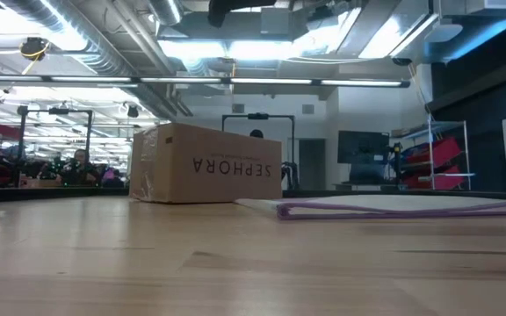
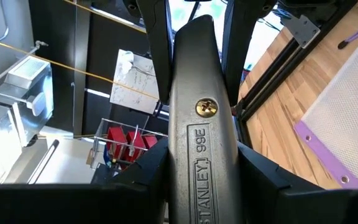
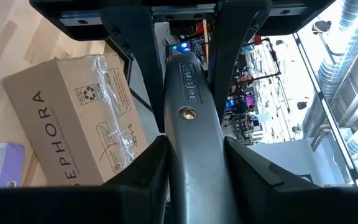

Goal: Unpack boxes
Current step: Open the cutter

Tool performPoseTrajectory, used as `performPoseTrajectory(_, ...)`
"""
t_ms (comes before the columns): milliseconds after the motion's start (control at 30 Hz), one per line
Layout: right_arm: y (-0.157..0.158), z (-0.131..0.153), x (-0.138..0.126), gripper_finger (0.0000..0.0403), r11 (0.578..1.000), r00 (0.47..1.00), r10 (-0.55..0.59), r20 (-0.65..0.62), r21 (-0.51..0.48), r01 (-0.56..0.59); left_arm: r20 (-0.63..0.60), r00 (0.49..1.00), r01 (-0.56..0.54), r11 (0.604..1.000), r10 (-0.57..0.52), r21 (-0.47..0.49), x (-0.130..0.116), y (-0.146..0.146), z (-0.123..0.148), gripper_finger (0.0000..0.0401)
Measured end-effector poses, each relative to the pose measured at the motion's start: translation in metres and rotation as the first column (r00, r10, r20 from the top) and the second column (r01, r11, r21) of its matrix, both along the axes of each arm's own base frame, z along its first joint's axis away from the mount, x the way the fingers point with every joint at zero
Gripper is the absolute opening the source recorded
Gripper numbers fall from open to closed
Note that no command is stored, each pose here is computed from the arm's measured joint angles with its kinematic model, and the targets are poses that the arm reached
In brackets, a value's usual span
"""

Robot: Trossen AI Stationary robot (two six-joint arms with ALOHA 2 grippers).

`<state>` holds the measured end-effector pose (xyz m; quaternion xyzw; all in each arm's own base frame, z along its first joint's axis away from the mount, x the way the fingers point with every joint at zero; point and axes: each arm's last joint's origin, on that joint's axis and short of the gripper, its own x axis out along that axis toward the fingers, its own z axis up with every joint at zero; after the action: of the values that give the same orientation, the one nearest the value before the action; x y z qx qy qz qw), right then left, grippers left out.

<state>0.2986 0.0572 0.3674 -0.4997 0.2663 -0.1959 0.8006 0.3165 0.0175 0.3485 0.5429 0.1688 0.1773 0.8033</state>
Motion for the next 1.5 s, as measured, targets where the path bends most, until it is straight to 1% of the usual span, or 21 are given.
performPoseTrajectory(233, 0.0038, -0.0027, -0.0024, 0.0110, 0.999, 1.000, -0.015, 0.001, 0.033, 0.015, -0.003, 1.000, 0.018, 1.000, -0.018, -0.008, 0.0002, 0.0021, -0.0010, 0.0120)
performPoseTrajectory(433, 0.0069, -0.0034, -0.0037, 0.0110, 0.999, 1.000, -0.017, -0.005, 0.028, 0.018, -0.004, 1.000, 0.025, 1.000, -0.025, -0.008, 0.0003, 0.0043, -0.0012, 0.0119)
performPoseTrajectory(567, 0.0068, -0.0044, -0.0041, 0.0110, 0.999, 1.000, -0.024, -0.002, 0.044, 0.024, -0.004, 1.000, 0.024, 1.000, -0.024, -0.016, 0.0003, 0.0048, -0.0018, 0.0119)
performPoseTrajectory(1500, 0.0052, -0.0019, -0.0079, 0.0107, 0.999, 1.000, -0.024, -0.004, 0.044, 0.024, 0.017, 1.000, 0.024, 1.000, -0.024, -0.009, 0.0005, 0.0048, -0.0001, 0.0119)
